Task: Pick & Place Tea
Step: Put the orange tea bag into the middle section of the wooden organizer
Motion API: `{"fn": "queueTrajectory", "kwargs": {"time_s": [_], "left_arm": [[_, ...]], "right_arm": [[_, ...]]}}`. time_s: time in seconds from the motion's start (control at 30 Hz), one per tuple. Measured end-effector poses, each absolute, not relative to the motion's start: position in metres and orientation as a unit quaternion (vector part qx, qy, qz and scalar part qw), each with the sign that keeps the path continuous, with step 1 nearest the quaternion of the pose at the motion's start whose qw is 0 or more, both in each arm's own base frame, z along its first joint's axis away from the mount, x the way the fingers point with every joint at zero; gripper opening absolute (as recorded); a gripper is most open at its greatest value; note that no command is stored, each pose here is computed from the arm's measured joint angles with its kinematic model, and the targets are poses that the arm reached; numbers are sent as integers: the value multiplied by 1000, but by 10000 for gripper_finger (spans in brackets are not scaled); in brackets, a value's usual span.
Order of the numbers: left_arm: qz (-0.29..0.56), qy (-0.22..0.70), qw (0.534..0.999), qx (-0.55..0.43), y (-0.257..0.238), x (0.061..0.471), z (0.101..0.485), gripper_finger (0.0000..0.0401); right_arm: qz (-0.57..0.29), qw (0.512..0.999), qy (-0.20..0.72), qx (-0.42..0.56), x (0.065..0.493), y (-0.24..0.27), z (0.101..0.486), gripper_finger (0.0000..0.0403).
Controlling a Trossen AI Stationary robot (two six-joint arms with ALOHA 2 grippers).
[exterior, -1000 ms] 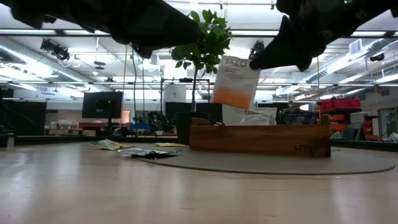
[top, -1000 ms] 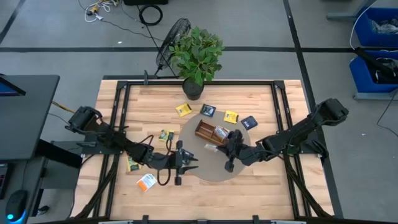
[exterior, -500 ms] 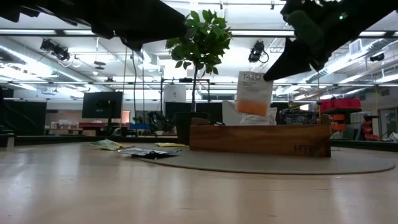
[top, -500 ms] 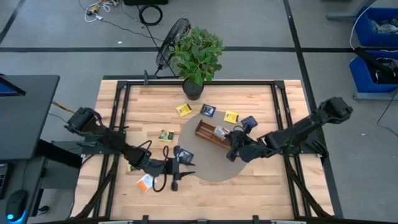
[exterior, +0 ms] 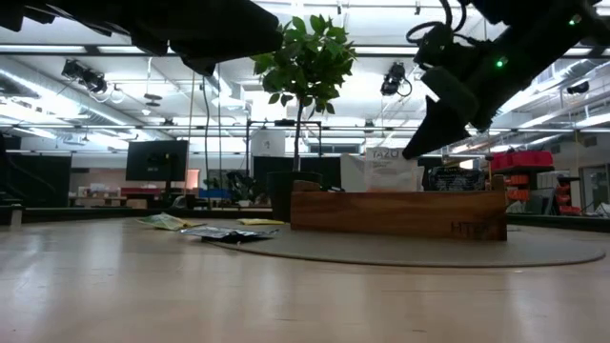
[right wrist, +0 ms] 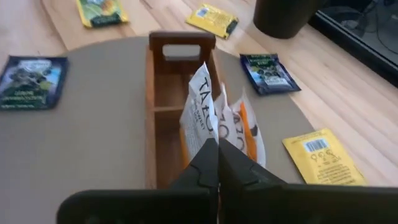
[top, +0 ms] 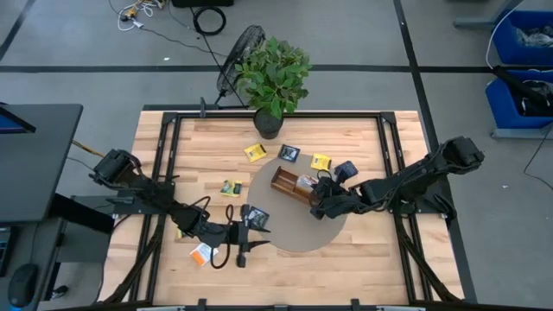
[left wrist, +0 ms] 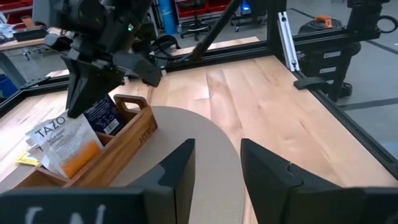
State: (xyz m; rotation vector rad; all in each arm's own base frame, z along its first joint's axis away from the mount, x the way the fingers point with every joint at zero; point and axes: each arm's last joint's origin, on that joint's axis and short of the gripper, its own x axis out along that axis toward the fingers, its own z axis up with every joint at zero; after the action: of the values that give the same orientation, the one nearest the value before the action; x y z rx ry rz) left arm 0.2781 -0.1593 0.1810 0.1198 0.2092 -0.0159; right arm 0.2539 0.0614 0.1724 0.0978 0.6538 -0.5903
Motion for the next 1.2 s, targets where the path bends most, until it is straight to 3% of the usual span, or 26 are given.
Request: {"fn": "queueTrajectory", "kwargs": {"time_s": [0.17,0.3,0.83,1.0,1.2], "left_arm": [[-8,109,992,61,-159,278,180,133],[-9,115,991,63,-160,277,179,133],[-52,211,975,46,-184,252,161,133],[-37,254,966,-24,-189,242,153,133],[-12,326,939,-106,-192,226,144,133]], "right_arm": [[-280,900,330,54,256,59,168,2],[-281,900,329,52,256,59,168,26],[-286,903,320,23,253,68,168,232],[-286,903,319,24,253,68,168,254],[-282,904,320,31,252,70,168,252]]}}
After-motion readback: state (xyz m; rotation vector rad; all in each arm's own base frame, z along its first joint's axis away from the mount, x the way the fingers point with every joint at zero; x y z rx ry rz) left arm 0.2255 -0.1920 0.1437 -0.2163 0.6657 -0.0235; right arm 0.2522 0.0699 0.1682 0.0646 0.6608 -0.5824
